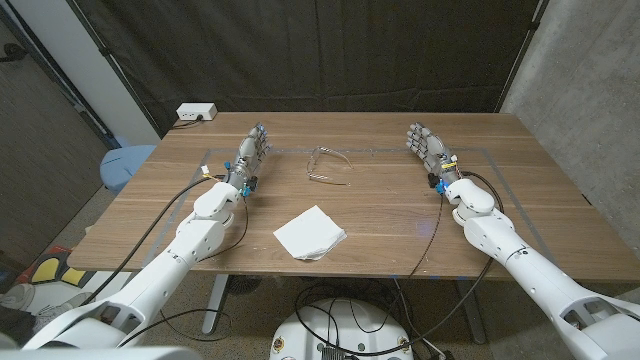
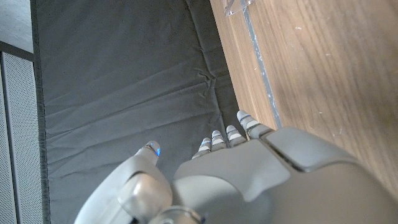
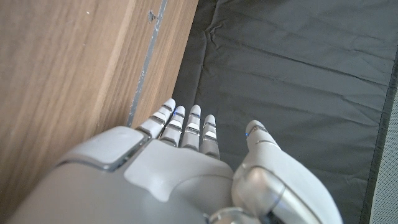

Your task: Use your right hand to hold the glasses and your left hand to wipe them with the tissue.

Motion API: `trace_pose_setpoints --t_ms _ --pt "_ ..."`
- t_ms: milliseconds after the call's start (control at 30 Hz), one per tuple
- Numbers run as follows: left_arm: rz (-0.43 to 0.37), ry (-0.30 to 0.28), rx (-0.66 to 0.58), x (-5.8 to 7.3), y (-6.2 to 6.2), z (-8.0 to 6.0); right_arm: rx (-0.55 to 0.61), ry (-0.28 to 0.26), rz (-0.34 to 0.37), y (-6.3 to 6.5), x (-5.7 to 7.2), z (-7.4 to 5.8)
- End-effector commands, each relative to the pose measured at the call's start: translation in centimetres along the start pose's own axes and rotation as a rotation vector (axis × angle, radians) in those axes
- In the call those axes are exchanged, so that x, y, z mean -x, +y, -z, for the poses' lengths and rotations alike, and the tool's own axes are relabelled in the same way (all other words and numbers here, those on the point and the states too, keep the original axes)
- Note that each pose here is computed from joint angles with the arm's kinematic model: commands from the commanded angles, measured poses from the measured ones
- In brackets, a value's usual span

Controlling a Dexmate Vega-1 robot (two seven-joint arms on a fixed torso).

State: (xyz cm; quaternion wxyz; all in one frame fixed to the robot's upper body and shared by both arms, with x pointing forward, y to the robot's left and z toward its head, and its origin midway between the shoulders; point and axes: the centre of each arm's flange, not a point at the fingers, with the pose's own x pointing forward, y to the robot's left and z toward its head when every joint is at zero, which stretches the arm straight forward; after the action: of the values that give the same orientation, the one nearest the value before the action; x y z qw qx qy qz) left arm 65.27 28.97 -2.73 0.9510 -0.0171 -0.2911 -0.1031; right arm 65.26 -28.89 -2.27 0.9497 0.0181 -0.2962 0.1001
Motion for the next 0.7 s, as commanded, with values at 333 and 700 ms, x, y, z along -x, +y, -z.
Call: trace_pose_setpoints --t_ms 333,700 --pt "0.004 0.004 0.002 -0.1 0.2 0.0 0.110 -0.008 -0.026 1.0 -0.9 -1.2" --pt "0.010 0.009 0.002 0.0 0.3 0.0 0.211 -0.016 -0.058 2.3 -1.8 -1.5"
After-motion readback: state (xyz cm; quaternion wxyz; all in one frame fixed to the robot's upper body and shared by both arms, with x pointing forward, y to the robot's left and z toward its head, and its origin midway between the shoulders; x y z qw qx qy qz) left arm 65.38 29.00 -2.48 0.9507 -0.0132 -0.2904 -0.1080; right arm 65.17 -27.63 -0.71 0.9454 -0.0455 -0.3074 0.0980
